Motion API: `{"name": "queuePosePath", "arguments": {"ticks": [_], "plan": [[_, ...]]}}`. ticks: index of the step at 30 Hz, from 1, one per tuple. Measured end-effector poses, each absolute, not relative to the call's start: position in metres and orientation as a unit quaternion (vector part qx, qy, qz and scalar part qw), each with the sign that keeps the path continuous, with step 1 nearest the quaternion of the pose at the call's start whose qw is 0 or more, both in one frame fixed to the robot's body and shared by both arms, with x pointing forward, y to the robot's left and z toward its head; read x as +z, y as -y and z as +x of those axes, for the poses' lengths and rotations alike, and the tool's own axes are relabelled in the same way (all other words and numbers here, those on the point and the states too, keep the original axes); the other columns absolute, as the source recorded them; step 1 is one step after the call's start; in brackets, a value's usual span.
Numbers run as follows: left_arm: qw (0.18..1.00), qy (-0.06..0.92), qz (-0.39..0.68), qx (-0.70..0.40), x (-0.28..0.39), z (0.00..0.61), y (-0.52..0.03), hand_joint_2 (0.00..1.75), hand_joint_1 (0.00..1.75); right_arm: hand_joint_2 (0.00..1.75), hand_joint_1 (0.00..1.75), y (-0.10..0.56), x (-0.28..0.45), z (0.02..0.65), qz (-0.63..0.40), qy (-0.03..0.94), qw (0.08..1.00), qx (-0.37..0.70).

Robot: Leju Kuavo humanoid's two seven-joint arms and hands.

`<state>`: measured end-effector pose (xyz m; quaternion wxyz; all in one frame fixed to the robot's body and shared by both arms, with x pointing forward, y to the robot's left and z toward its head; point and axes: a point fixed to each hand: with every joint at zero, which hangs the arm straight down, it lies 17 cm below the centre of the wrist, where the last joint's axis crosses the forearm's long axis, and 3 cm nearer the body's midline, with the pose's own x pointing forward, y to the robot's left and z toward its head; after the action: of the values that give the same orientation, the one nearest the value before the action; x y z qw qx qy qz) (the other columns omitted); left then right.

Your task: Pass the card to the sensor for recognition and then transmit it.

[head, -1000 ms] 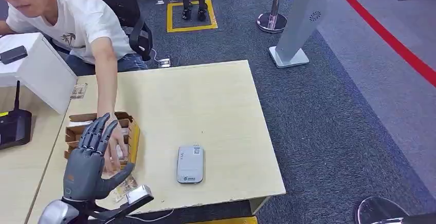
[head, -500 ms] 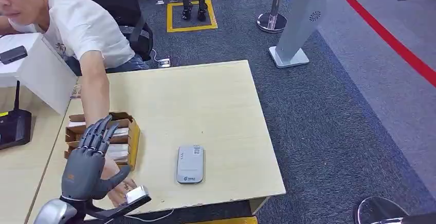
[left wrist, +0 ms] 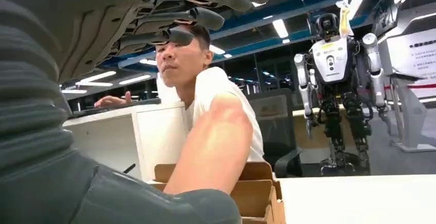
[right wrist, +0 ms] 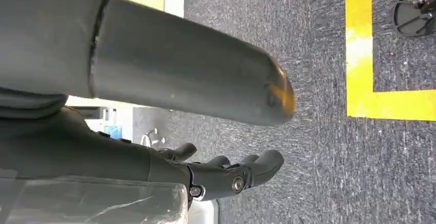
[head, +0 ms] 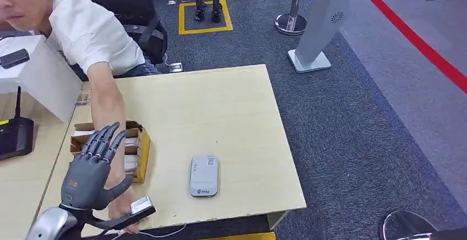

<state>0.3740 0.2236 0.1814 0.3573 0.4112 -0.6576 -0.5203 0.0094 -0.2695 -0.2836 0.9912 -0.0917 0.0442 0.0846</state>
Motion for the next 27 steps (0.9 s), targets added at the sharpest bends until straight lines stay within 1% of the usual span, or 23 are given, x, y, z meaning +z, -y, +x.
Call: {"name": "queuePosePath", "arguments": {"ticks": [27], "plan": [[0.357,0.658,0.413,-0.519,0.1822,0.3741,-0.2247,1.75,0.0,1.75,0.0,0.27,-0.2836,0.0092,-0.092,-0.045,0.991,0.082]]}}
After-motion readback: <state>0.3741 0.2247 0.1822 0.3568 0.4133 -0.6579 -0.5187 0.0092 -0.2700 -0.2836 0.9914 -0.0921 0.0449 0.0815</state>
